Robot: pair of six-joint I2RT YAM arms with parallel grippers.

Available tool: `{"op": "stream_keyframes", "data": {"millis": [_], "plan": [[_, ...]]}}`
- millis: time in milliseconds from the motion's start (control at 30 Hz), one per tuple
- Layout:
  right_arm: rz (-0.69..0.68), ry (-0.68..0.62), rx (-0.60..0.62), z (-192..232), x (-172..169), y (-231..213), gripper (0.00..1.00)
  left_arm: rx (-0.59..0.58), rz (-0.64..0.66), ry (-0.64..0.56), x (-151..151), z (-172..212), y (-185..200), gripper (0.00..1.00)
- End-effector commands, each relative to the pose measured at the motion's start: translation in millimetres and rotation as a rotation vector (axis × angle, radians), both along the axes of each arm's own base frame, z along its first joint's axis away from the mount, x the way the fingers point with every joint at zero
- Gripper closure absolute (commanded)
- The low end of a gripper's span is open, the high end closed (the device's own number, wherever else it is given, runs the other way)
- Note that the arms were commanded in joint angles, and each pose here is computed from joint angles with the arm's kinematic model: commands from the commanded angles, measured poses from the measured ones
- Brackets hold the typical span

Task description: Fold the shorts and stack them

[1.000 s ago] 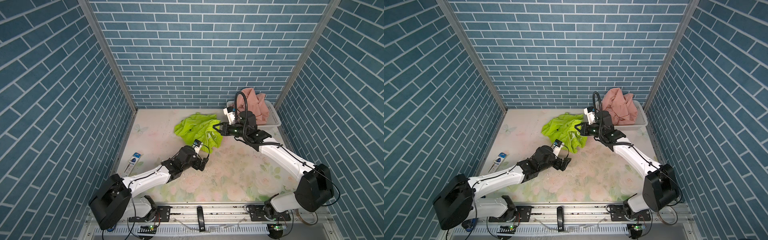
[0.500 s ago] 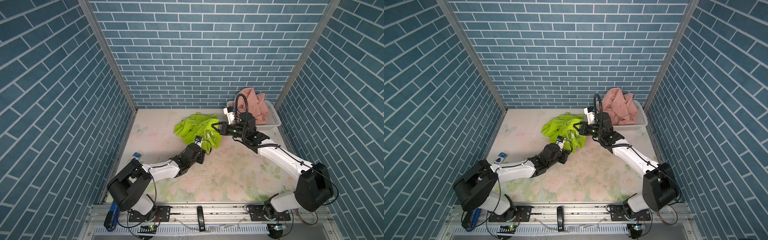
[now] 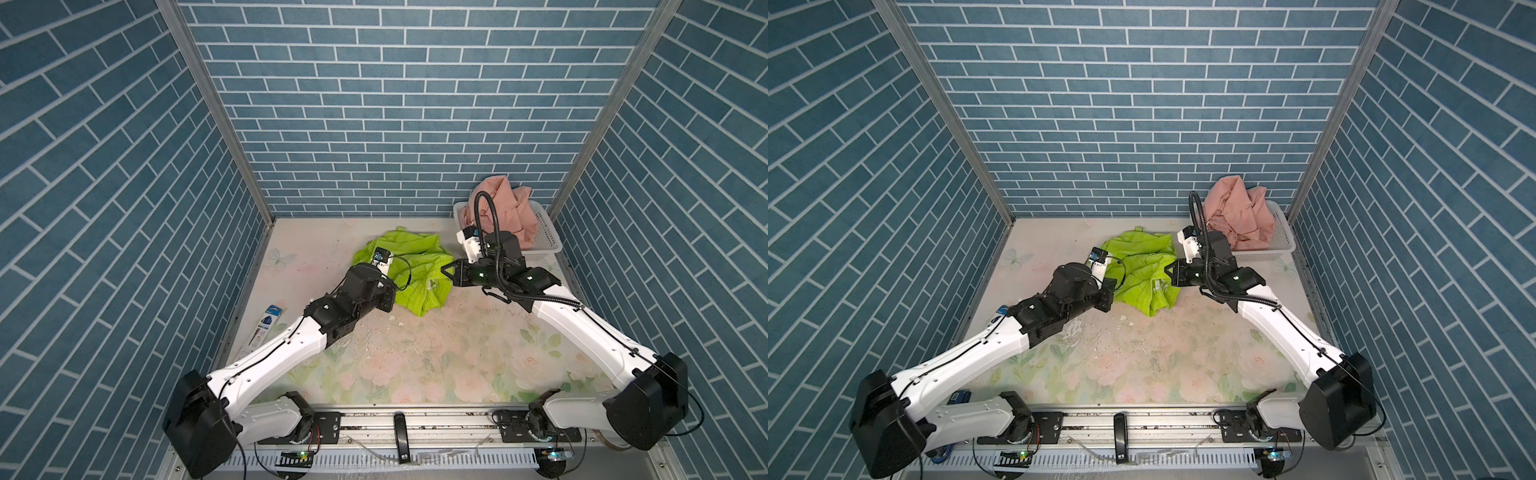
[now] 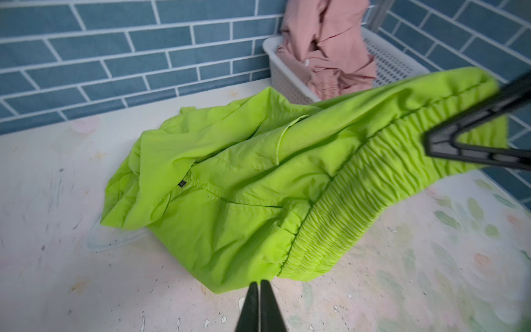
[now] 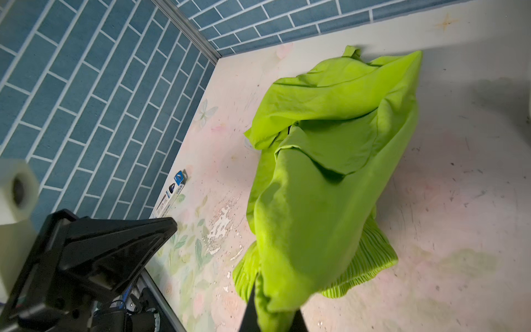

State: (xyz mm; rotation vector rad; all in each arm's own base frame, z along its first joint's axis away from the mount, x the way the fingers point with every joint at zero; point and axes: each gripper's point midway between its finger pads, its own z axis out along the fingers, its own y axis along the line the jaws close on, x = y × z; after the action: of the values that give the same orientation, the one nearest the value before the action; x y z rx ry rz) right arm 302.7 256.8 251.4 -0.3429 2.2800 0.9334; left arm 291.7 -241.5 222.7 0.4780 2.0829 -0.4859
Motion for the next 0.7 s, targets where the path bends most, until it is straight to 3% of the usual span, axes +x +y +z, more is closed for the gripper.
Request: {"op": "stream_keyframes", "data": {"millis": [0, 33, 100, 233, 400, 667], "plan": [[-0.021, 0.047, -0.017, -10, -9, -12, 1.0, 0.039, -0.147, 0.084, -26, -50, -18, 0.23], [-0.036, 0.061, -0.01, -17, -8, -14, 1.0, 0.031, -0.157, 0.078, -26, -57, -24, 0.12], [-0.058, 0.087, 0.034, -28, -6, -16, 1.0, 0.043, -0.175, 0.088, -25, -78, -36, 0.01], [-0.071, 0.109, 0.126, -38, -1, -10, 1.0, 0.096, -0.171, 0.098, -18, -113, -57, 0.0], [-0.084, 0.102, 0.177, -42, 3, -6, 1.0, 0.078, -0.141, 0.135, -10, -142, -72, 0.0], [-0.099, 0.108, 0.176, -51, 0, -10, 1.0, 0.204, -0.077, 0.19, -5, -185, -71, 0.03]]}}
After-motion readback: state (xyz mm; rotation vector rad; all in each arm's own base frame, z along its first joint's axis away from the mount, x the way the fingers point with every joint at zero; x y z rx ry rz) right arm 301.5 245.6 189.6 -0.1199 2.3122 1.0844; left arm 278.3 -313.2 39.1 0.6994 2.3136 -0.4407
